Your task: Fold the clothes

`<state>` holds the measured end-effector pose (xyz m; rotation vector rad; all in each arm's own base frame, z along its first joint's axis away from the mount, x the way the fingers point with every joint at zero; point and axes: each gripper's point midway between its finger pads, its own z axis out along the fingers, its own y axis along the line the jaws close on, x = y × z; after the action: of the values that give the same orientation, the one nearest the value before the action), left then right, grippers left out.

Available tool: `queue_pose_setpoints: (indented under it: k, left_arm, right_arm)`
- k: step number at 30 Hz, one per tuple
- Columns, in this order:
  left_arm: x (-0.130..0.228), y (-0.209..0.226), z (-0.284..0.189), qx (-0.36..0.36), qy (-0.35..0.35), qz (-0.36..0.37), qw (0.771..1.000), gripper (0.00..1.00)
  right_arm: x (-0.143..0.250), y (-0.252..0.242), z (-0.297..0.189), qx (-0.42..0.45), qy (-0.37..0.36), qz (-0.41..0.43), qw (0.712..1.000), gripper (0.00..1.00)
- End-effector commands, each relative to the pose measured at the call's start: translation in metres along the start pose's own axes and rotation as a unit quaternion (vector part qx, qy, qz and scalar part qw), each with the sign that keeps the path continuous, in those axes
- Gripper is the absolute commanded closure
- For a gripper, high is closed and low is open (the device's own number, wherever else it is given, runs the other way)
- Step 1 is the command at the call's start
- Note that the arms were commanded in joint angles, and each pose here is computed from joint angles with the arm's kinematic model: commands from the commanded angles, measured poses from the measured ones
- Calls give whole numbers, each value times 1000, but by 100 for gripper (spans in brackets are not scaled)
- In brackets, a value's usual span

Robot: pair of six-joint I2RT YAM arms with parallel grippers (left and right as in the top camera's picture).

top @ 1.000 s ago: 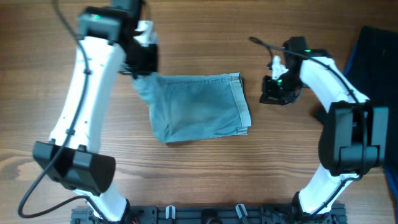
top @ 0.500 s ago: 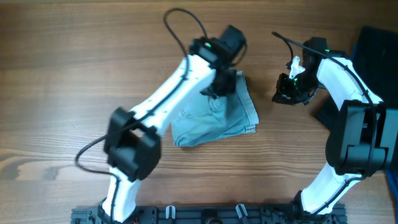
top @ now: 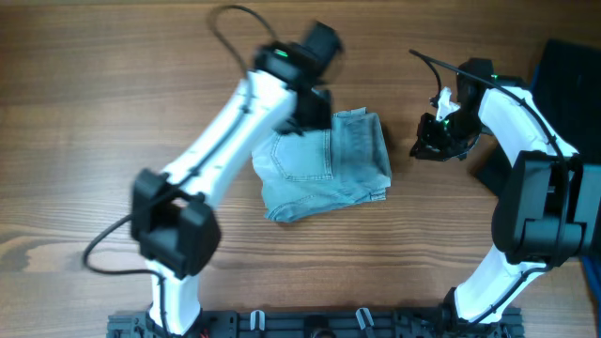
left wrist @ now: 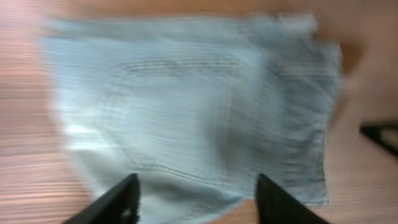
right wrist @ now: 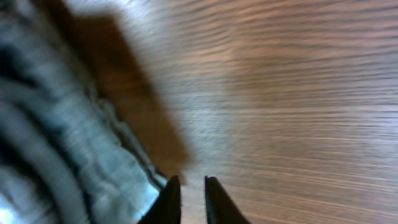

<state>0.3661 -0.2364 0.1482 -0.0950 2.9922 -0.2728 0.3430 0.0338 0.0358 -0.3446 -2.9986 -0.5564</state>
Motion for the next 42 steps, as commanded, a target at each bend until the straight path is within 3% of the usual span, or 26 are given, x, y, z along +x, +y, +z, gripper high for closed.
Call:
queue_pose_setpoints:
  k: [1,5,9,12,16,22,23,27,30,34,36,40,42]
  left_arm:
    - [-23,51,-11,-33,-15,-44,998,36]
    - [-22,80,-3,-49,7,-47,998,29]
    - [-10,92,11,-60,34,-18,997,28]
    - [2,94,25,-57,57,-20,997,28]
    - [12,94,45,-46,72,-22,996,26]
    - [24,98,71,-36,84,-24,995,24]
    - [27,100,77,-37,85,-24,995,24]
    - [35,108,105,-32,77,-24,996,21]
    - [33,109,121,-23,56,-21,998,22]
    - [31,109,125,-19,48,-20,998,31]
    - [27,109,123,-17,44,-22,999,30]
    - [27,111,121,-18,45,-26,998,30]
    - [25,111,119,-18,43,-27,999,31]
  right_arm:
    - [4,32,-11,-63,-2,-75,995,82]
    - [10,56,-15,-126,-3,-140,982,78]
    - [17,95,-34,-243,-23,-216,945,67]
    - [17,99,-33,-245,-24,-220,944,66]
    - [19,83,2,-140,-2,-165,976,85]
    - [33,76,36,-73,12,-136,988,91]
    - [30,62,39,-34,7,-110,993,95]
    - [7,0,31,139,-49,-19,989,96]
    - [4,1,31,138,-56,-25,988,95]
    - [3,29,24,75,-47,-74,993,86]
    - [6,55,5,23,-56,-120,991,82]
    - [50,112,-36,-109,-42,-222,968,71]
    - [70,125,-40,-120,-26,-250,960,73]
